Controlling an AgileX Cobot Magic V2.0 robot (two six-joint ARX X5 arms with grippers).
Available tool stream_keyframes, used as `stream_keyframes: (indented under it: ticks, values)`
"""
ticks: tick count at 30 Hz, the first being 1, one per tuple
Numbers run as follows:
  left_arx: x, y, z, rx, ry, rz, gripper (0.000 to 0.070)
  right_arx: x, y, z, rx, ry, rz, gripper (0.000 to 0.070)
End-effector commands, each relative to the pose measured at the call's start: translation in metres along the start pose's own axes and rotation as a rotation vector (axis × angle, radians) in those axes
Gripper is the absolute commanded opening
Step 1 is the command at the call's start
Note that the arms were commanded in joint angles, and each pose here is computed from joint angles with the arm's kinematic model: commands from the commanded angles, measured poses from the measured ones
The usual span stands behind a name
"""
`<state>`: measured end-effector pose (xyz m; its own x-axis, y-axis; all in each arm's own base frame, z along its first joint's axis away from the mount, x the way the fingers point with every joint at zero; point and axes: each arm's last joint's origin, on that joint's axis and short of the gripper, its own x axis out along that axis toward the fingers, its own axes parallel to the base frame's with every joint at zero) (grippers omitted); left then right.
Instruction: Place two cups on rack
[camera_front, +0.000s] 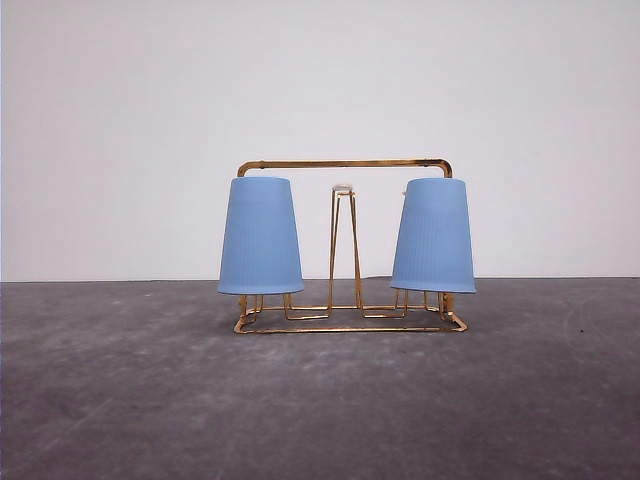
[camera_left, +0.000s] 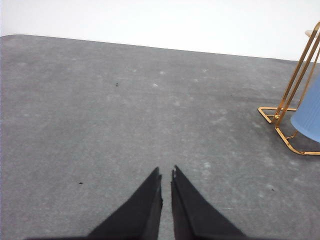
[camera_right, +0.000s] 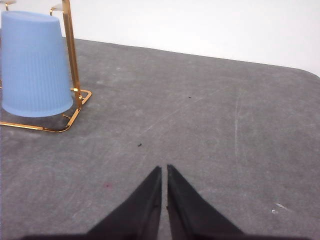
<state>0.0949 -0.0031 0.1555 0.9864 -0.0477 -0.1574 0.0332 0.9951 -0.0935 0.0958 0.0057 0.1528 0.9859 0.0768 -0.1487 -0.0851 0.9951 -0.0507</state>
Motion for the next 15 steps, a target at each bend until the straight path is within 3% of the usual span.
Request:
stream_keyframes:
  ticks: [1, 15]
  values:
    - [0.0014, 0.0006, -0.0053, -0.001, 0.018, 0.004, 0.0016, 0.0002, 0.0002, 0.0003, 0.002, -0.008, 0.001, 0.0017]
    - [0.0014, 0.0006, -0.0053, -0.001, 0.018, 0.004, 0.0016, 0.0002, 0.0002, 0.0003, 0.002, -0.008, 0.001, 0.0017]
